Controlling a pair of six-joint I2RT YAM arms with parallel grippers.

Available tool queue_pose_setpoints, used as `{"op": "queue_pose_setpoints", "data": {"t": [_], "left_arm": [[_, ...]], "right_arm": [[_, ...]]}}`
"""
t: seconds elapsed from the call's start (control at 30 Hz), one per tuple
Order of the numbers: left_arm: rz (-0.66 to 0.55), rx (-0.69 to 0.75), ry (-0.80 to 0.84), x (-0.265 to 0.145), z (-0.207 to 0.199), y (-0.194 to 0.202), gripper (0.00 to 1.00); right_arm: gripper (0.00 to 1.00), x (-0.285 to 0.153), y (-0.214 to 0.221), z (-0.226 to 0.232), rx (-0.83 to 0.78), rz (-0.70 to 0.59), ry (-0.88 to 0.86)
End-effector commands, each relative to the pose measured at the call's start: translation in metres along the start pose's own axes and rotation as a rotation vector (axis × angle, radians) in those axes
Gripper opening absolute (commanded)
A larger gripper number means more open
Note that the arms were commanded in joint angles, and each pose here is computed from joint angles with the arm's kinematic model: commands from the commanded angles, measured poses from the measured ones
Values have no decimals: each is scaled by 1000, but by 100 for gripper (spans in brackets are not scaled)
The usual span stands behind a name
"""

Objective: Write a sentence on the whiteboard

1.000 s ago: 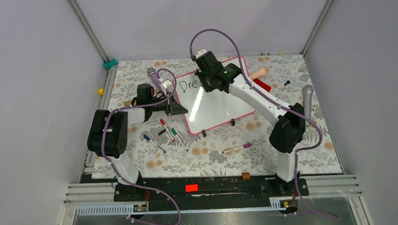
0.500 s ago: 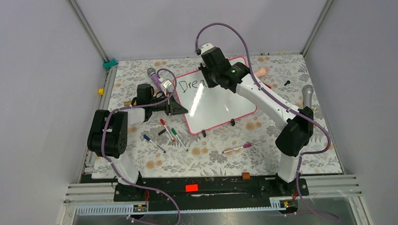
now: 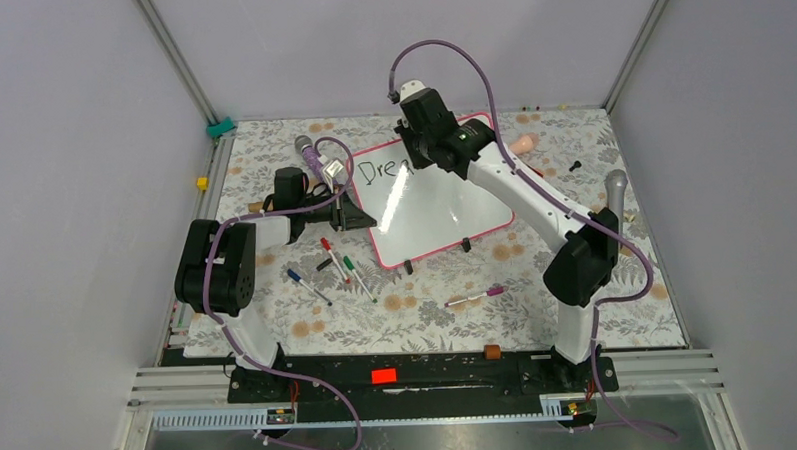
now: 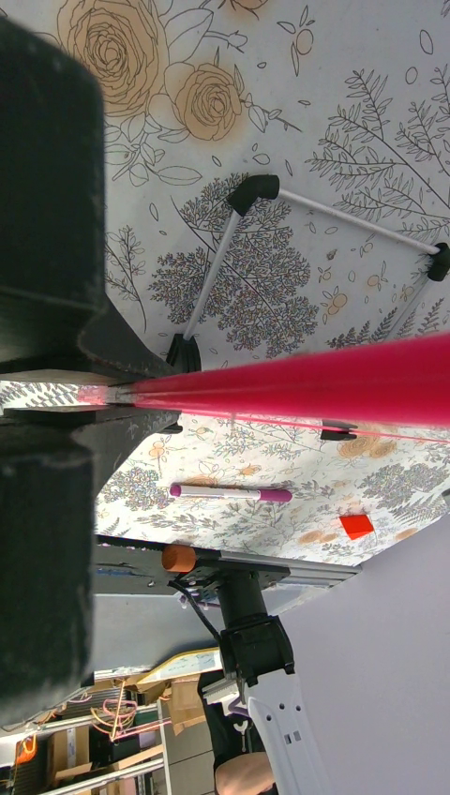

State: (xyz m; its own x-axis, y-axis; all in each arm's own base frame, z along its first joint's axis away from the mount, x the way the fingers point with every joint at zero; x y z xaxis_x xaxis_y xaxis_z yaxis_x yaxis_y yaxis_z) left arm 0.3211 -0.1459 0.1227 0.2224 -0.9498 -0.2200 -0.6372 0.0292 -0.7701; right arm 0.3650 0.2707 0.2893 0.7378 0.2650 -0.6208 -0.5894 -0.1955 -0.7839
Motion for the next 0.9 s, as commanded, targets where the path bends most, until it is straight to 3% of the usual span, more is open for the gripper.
{"op": "queue_pose_setpoints", "data": {"t": [0.0,0.87], "left_arm": [[15,-8,-136,3,21,8,0],[15,-7,-136,3,21,8,0]], "right_arm": [[0,2,-15,-2,21,-48,10],[0,5,15,-8,11,21,12]]}}
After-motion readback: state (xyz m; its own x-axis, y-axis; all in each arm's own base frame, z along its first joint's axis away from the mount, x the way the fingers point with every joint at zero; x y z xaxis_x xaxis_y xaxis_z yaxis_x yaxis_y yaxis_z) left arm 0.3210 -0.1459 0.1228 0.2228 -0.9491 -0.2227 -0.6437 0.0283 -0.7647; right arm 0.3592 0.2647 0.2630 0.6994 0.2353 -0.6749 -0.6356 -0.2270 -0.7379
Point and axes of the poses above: each gripper's point midway between its finger pads, its own x axis out along the fingers, its own z axis along the line the jaws close on, y = z × x, the point moved 7 cm from there along -x, back along the fingers, and after that the axes turned 9 degrees about x, right-handed, at the moved point
